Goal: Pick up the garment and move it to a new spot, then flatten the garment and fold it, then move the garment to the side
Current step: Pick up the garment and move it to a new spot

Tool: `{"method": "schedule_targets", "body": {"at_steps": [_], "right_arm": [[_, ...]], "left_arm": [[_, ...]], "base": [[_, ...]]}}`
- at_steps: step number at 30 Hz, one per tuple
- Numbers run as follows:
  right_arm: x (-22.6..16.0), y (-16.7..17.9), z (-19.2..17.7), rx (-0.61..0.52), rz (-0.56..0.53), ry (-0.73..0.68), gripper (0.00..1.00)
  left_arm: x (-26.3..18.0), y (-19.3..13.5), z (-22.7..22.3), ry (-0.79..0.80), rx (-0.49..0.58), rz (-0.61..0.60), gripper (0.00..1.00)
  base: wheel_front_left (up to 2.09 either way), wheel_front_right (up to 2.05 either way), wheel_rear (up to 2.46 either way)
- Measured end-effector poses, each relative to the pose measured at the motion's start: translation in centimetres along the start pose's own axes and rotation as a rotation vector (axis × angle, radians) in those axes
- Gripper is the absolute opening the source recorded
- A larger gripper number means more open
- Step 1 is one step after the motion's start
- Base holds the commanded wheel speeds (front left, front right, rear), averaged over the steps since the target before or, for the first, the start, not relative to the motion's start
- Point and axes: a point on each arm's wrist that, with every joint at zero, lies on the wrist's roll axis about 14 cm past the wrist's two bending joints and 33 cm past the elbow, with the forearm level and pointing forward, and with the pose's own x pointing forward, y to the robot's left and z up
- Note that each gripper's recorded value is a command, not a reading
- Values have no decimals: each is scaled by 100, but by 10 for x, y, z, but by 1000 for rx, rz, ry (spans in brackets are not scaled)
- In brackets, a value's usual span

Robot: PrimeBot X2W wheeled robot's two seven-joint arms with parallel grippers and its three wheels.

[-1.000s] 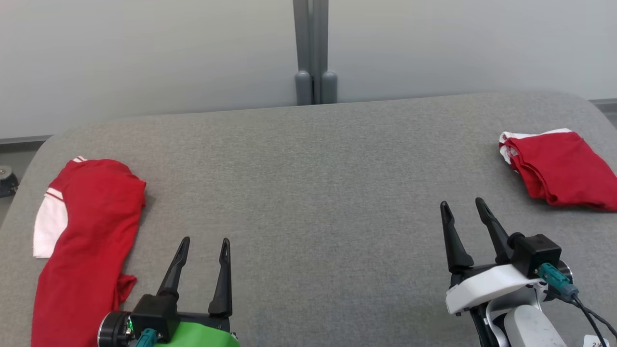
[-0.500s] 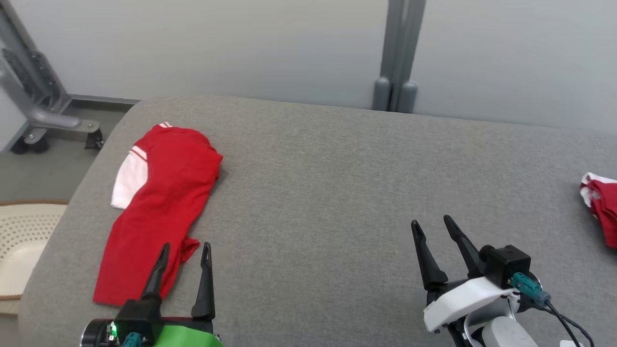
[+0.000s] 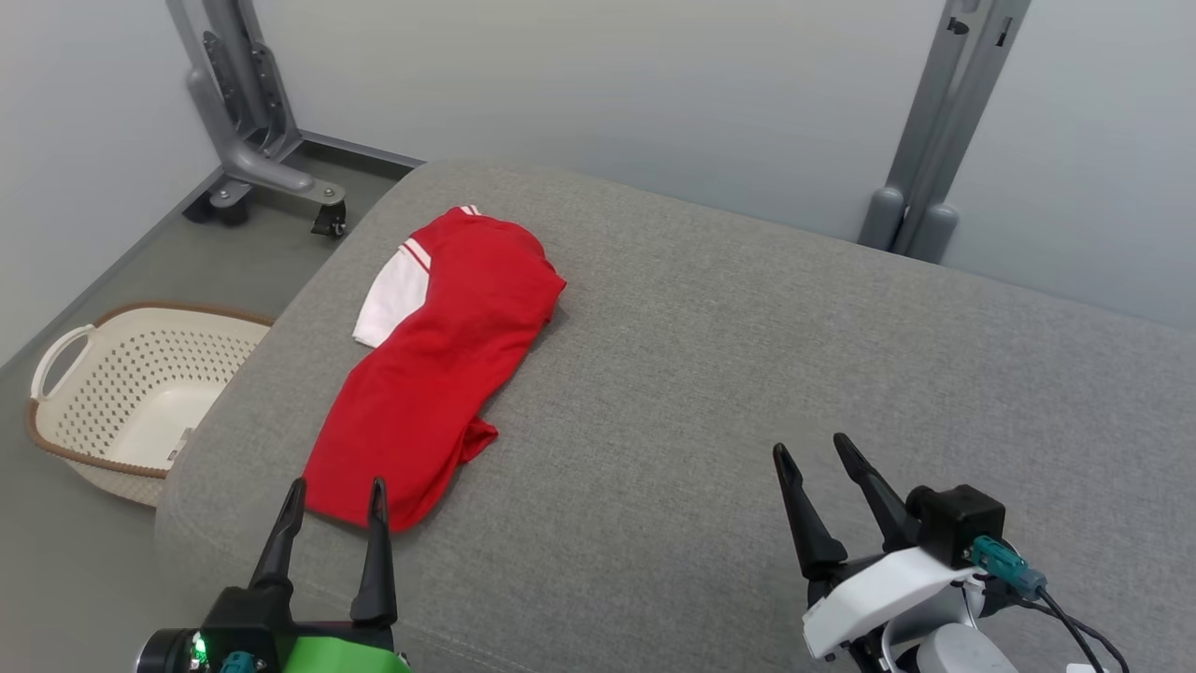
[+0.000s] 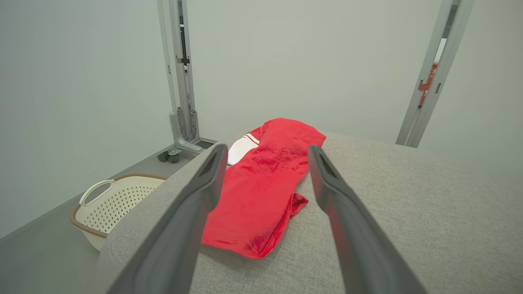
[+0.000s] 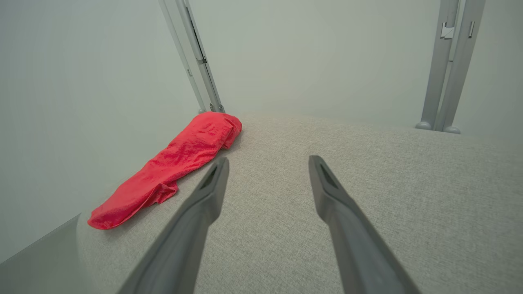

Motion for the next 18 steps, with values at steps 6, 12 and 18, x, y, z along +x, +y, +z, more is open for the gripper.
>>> {"method": "schedule_targets", "body": {"at_steps": [6,12,18], "right_arm": [[4,6,-4,4,23,12,100],[7,-3,-7,-5,6,15,100],[19,-20,-7,-36,-8,6,100]], "left_arm": [[-4,11,1,-2,5,34,100],[8,18,2,1,20,62,100],[46,23,-1,23,93,55,100]], "base": [[0,0,0],[0,0,0],[0,0,0]]}}
